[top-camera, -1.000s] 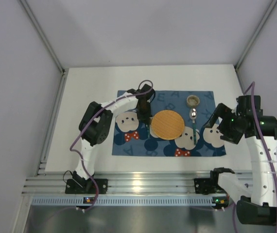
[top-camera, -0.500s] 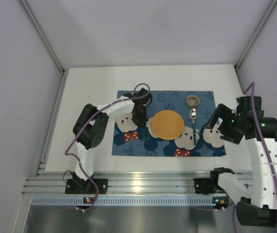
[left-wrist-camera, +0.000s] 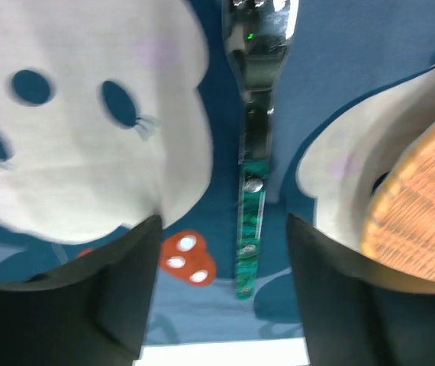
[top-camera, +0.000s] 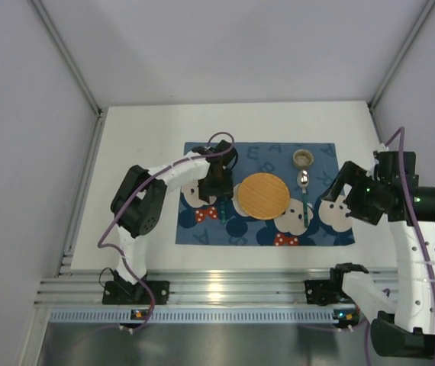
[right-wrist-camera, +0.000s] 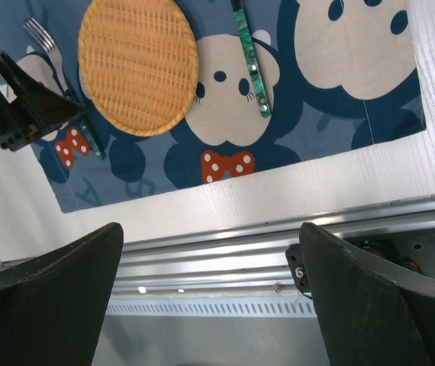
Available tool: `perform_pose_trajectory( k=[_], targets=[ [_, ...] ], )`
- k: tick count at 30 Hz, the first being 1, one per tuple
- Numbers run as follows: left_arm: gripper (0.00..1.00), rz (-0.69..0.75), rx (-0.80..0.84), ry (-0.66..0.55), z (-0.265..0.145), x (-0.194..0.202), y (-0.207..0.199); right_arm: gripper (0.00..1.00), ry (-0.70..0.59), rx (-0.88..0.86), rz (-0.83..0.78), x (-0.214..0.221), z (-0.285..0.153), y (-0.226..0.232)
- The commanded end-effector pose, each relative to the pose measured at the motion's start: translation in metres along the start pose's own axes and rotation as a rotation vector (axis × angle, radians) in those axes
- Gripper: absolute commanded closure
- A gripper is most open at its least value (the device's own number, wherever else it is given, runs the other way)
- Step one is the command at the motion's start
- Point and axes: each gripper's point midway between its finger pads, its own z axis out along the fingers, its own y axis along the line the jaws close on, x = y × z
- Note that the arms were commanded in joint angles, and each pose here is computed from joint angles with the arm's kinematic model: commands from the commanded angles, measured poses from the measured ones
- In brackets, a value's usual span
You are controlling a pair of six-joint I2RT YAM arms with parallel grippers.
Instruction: Set the dinner table for one person
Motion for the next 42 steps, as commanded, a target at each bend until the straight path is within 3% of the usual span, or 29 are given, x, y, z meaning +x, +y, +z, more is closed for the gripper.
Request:
perform_pose_trajectory(
  k=[1, 6, 11, 12, 14, 15, 16, 18, 19, 20, 25, 28, 35, 36, 38, 42],
  targets=[
    [0.26, 0.015, -0.028, -0.1, -0.053, -0.02, 0.007, 0.0, 0.006, -0.017, -0.03, 0.011, -0.026, 0.003],
    [0.17, 0.098, -0.127, -0.315, -0.116, -0.06, 0.049, 0.0, -0.082, -0.125, -0.063, -0.004, -0.05, 0.027],
    [0.17, -0.004, -0.178, -0.501, -0.151, -0.1, 0.136, 0.0, -0.238, -0.258, -0.101, -0.015, -0.084, 0.049],
    [0.18, -0.007, -0.169, -0.612, -0.177, -0.109, 0.149, 0.0, -0.274, -0.279, -0.111, -0.016, -0.093, 0.051],
    [0.17, -0.023, -0.151, -0.791, -0.172, -0.121, 0.173, 0.0, -0.312, -0.304, -0.115, -0.018, -0.103, 0.055],
    [0.17, 0.025, -0.145, -0.918, -0.196, -0.119, 0.178, 0.0, -0.327, -0.314, -0.117, -0.017, -0.106, 0.056],
    [0.17, 0.034, -0.137, -1.033, -0.182, -0.117, 0.184, 0.0, -0.329, -0.323, -0.117, -0.017, -0.107, 0.057],
    [0.14, 0.065, -0.139, -1.18, -0.194, -0.105, 0.192, 0.0, -0.324, -0.341, -0.113, -0.014, -0.106, 0.059],
    [0.13, 0.08, -0.159, -1.163, -0.162, -0.085, 0.203, 0.0, -0.323, -0.346, -0.115, -0.012, -0.105, 0.059],
    [0.12, 0.072, -0.141, -1.268, -0.173, -0.089, 0.202, 0.0, -0.321, -0.346, -0.11, -0.011, -0.104, 0.058],
    [0.12, 0.048, -0.281, -1.212, -0.126, -0.073, 0.236, 0.0, -0.369, -0.377, -0.123, -0.003, -0.111, 0.056],
    [0.11, 0.028, -0.233, -1.243, -0.118, -0.083, 0.242, 0.0, -0.395, -0.389, -0.125, 0.0, -0.113, 0.054],
    [0.15, 0.016, -0.202, -1.19, -0.074, -0.103, 0.251, 0.0, -0.489, -0.416, -0.158, -0.01, -0.112, 0.057],
    [0.16, 0.003, -0.207, -1.233, -0.078, -0.107, 0.255, 0.0, -0.492, -0.417, -0.16, -0.012, -0.11, 0.057],
    [0.14, -0.066, -0.199, -1.225, -0.07, -0.104, 0.267, 0.0, -0.487, -0.412, -0.14, -0.016, -0.099, 0.056],
    [0.13, -0.055, -0.187, -1.214, -0.069, -0.104, 0.268, 0.0, -0.472, -0.359, -0.077, -0.023, -0.073, 0.046]
  ],
)
